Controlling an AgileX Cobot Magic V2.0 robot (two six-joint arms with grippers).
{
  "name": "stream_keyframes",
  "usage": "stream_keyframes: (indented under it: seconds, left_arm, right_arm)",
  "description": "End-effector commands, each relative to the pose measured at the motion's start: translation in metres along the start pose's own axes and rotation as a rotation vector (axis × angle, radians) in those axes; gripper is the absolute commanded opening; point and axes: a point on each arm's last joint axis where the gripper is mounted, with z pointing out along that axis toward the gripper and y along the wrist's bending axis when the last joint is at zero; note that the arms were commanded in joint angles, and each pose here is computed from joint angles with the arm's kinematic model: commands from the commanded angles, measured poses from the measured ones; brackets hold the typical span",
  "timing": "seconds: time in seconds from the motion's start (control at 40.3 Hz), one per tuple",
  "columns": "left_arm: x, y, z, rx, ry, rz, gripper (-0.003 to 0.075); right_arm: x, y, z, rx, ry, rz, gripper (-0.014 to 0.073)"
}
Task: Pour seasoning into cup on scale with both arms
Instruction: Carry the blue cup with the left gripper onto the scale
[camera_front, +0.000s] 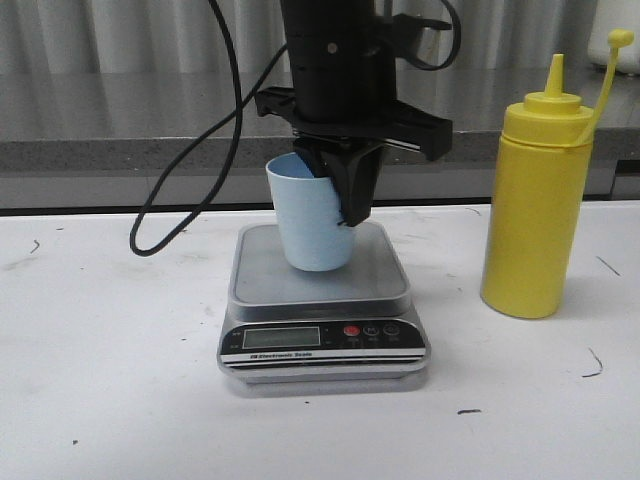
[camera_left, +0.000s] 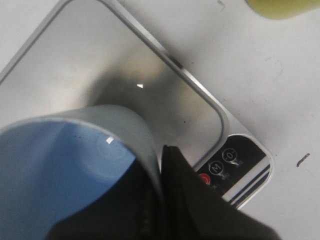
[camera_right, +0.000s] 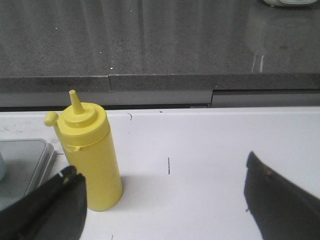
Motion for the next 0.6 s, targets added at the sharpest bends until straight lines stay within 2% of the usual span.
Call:
stream_keyframes:
  seconds: [0.0, 0.198, 0.273, 0.397, 0.57]
  left_arm:
    - [-0.005, -0.002, -0.038, 0.004, -0.106, -0.005, 0.0034]
    - [-0.004, -0.002, -0.038, 0.004, -0.100, -0.005, 0.0316]
    - [-0.003, -0.001, -0.037, -0.004, -0.087, -0.002, 0.0382]
    - [-0.003, 0.001, -0.045, -0.024, -0.078, 0.000, 0.0428]
    - [-0.008, 0.000, -0.070, -0.018, -0.155, 0.000, 0.0419]
  right_arm:
    - [-0.016, 0.000, -0.001, 0.002, -0.091, -0.008, 0.0652]
    - [-0.016, 0.000, -0.001, 0.002, -0.091, -0.008, 0.0652]
    - [-0.016, 0.000, -0.001, 0.003, -0.089, -0.008, 0.0652]
    - [-0.015, 0.000, -0.001, 0.003, -0.082, -0.008, 0.0652]
    - [-0.015, 0.000, -0.001, 0.003, -0.076, -0.008, 0.0652]
